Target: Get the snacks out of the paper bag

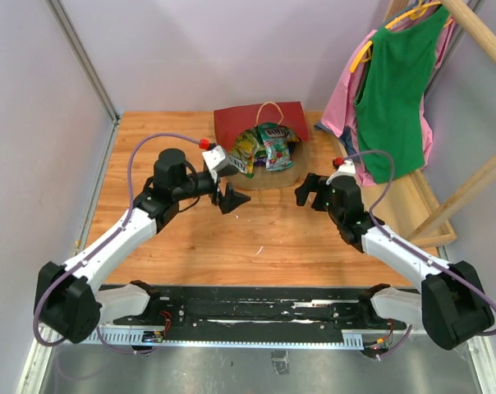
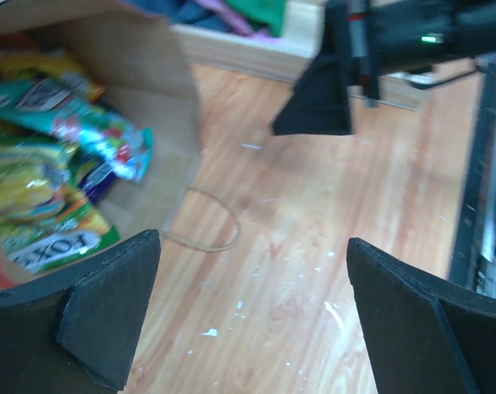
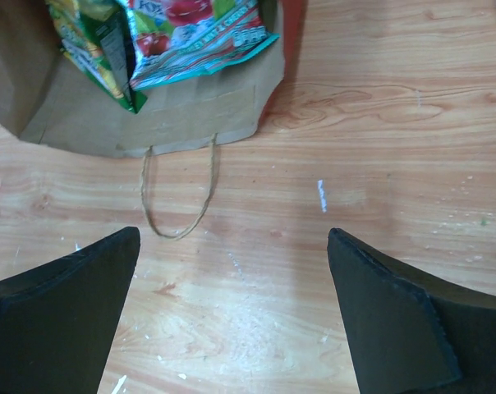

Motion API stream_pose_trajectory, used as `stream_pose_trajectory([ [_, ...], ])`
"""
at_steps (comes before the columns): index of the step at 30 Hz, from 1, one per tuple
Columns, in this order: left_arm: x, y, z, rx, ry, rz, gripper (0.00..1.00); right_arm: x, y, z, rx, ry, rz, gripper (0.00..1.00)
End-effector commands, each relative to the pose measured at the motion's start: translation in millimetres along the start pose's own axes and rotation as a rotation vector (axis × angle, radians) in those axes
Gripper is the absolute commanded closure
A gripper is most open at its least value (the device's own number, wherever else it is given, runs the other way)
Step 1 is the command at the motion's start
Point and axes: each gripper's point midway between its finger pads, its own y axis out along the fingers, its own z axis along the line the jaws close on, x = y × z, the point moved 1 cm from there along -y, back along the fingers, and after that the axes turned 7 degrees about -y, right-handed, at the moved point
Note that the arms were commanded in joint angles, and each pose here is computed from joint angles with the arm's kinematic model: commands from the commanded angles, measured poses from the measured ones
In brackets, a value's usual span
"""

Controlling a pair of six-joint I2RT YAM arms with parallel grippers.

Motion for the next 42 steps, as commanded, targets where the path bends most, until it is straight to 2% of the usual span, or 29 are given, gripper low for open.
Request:
stream_pose_trajectory([
  [1, 3.2, -23.5, -55.5, -0.282, 0.136, -0.050, 0.00, 2.3, -8.3, 9.4, -0.013, -0.070, -0.055, 0.01],
  [5, 15.2, -25.1, -47.7, -0.203, 0.115, -0.108, 0.00, 5.2, -15.0, 28.9, 0.027, -0.140, -0.079, 0.01],
  [10, 29.8, -16.0, -17.1, -0.022, -0.013, -0.158, 0.00, 11.5, -21.8, 55.6, 0.107, -0.244, -0.121, 0.01],
  [17, 40.8, -21.5, 6.9, 0.145, -0.084, -0.236, 0.00, 1.7, -17.7, 77.3, 0.205, -0.317, -0.091, 0.01],
  [22, 42.5, -28.3, 9.3, 0.183, -0.097, -0.266, 0.00, -5.1, -5.0, 84.5, 0.218, -0.340, -0.052, 0.01],
  [34, 38.6, -33.7, -0.9, 0.146, -0.085, -0.258, 0.00, -10.5, 8.6, 94.9, 0.245, -0.341, -0.007, 0.01],
  [42, 24.2, -34.6, -40.8, -0.092, 0.004, -0.211, 0.00, -15.6, 9.1, 96.6, 0.254, -0.352, 0.009, 0.01],
])
